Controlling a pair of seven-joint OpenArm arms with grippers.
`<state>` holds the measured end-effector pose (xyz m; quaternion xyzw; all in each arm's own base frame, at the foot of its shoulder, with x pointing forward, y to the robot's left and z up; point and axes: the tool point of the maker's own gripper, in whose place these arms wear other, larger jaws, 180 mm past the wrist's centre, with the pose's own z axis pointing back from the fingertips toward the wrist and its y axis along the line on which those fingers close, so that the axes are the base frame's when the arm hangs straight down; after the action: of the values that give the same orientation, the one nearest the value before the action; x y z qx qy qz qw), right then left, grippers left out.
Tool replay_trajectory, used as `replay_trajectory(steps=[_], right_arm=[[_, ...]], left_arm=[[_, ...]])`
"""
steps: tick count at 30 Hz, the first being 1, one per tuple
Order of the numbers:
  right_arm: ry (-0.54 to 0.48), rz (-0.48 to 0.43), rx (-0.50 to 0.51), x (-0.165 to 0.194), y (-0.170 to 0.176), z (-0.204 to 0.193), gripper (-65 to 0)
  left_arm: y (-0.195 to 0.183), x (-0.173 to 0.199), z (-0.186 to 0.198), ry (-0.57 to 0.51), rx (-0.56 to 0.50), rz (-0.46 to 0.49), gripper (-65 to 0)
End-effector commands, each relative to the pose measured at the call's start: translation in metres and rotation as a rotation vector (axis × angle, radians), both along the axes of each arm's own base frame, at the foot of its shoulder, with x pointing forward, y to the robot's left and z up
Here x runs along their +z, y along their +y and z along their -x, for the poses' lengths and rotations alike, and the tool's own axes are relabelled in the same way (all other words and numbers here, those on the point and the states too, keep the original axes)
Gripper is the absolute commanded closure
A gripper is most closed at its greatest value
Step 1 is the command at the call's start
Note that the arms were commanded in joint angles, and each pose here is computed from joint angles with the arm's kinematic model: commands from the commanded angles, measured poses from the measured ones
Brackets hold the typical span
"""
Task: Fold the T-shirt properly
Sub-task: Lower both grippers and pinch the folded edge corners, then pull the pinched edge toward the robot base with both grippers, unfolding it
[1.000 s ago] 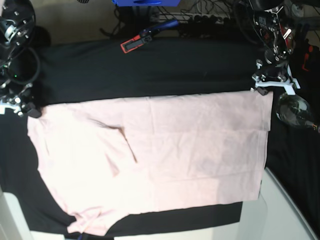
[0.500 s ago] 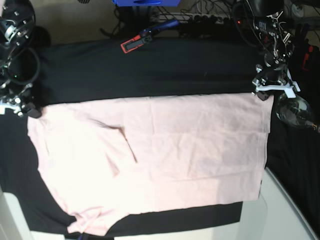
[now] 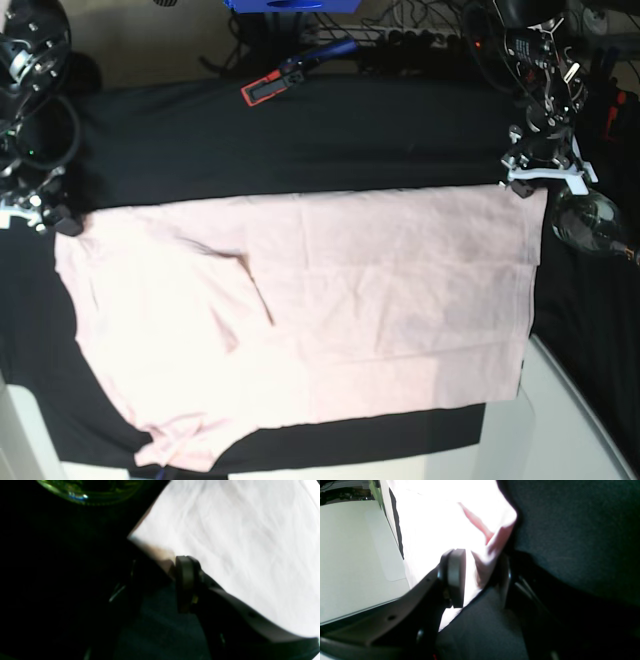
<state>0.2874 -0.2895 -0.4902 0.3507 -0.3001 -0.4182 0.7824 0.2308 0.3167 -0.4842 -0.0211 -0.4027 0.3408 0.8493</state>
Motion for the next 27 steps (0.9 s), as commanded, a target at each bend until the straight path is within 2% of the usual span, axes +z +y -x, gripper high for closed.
replay_trajectory(steps=[1,13,27], right_arm=[[-0.044,0.018,-0.009,0.013,-0.01,-0.011,-20.5],[-0.029,0.004,0.019,0.011,-0.005,-0.008,-20.5],[-0.033,-0.028,0.021,0.006,0.013,-0.011,-20.3]], left_arm=[[0.006,0.008,-0.005,-0.021,0.0,-0.018,-21.8],[0.006,0.008,-0.02,-0.038,0.009,-0.002,-21.8],[0.005,0.005,-0.016,-0.027,0.009,0.0,-21.0]])
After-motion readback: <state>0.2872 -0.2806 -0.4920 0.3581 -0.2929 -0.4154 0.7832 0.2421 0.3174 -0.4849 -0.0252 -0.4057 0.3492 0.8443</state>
